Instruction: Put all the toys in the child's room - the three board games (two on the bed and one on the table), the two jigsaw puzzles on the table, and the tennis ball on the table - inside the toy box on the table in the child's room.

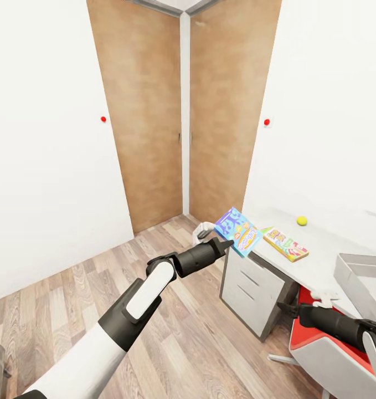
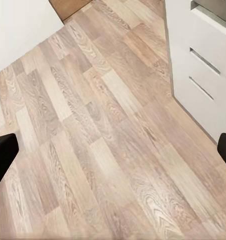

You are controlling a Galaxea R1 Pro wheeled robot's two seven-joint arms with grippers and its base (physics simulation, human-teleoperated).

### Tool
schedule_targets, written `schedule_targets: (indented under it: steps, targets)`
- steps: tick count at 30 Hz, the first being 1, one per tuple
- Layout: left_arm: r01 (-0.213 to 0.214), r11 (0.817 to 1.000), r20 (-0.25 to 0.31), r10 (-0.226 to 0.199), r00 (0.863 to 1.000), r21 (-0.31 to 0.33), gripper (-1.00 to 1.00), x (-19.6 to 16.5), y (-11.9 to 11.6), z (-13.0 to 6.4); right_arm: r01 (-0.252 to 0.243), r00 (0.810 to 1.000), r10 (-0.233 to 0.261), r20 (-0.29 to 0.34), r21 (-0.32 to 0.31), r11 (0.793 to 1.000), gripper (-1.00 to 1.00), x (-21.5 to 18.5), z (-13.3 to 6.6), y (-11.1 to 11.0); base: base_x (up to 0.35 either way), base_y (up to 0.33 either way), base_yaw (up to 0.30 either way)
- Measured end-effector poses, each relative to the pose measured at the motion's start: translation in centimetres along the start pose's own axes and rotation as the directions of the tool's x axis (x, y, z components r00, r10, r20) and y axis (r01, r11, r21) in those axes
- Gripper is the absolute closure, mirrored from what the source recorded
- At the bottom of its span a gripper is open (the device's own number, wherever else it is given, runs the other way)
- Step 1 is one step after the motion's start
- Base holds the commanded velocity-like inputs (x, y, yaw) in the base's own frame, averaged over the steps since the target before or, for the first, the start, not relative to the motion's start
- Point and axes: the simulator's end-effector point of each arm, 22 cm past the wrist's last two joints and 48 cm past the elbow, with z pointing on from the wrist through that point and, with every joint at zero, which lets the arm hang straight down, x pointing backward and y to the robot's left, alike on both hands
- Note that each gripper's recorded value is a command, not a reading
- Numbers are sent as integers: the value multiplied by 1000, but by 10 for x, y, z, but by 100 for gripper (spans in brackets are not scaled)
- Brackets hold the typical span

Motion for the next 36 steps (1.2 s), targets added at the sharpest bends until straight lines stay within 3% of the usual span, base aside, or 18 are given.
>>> schedule_targets:
  steps: [30,36]
  targets:
    - [-42,999,16,42,999,17,100,-8,-25,-6,29,999,-27,29,-80,996,-100,-18,-29,12,1,0,0]
    - [-52,998,19,51,999,19,100,-10,-29,-9,34,999,-31,38,-85,996,-100,-21,-32,14,169,147,0]
